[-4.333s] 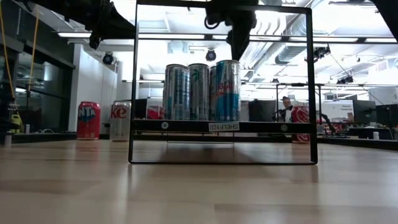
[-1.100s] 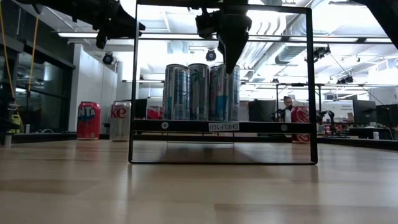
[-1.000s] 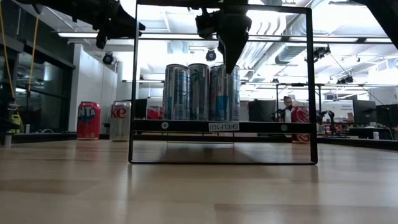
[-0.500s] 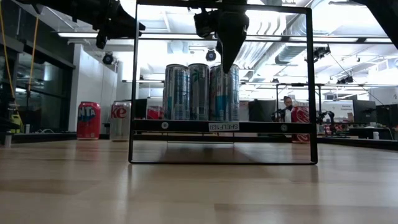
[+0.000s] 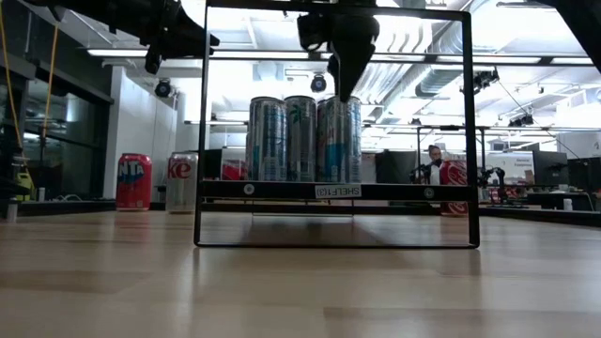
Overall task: Place canned beverage on shelf
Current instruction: Put the blue soda can on the shelf aligned with the other blue soda can
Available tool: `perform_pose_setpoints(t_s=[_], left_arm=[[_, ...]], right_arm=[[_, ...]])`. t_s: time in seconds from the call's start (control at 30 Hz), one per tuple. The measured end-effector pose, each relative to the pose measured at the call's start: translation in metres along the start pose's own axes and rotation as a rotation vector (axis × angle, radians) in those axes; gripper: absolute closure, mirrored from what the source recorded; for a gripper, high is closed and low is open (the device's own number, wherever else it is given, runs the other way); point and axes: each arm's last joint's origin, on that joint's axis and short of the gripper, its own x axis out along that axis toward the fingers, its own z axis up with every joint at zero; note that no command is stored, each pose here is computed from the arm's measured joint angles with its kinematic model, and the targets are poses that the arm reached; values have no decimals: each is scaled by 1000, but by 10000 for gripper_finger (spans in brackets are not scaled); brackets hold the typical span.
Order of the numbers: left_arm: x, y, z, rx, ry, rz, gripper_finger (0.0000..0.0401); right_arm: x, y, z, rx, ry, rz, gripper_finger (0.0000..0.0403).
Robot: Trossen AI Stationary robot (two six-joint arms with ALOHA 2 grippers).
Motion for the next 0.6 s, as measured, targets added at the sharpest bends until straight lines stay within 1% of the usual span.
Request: perform_pose_setpoints(t_s=[0.17, 0.33, 0.4, 0.5, 0.6], left_arm=[[0, 0, 0, 0, 1, 0, 348], [0, 0, 0, -7, 1, 0, 348], [0, 0, 0, -9, 0, 0, 348], [0, 0, 0, -9, 0, 0, 348], [0, 0, 0, -9, 0, 0, 348]], right_arm=[[-33, -13, -4, 43, -97, -21, 54], [-63, -17, -15, 114, -169, -25, 54], [-74, -15, -22, 124, -190, 6, 54], [-87, -9, -37, 113, -195, 88, 54], [-91, 2, -53, 120, -208, 113, 54]])
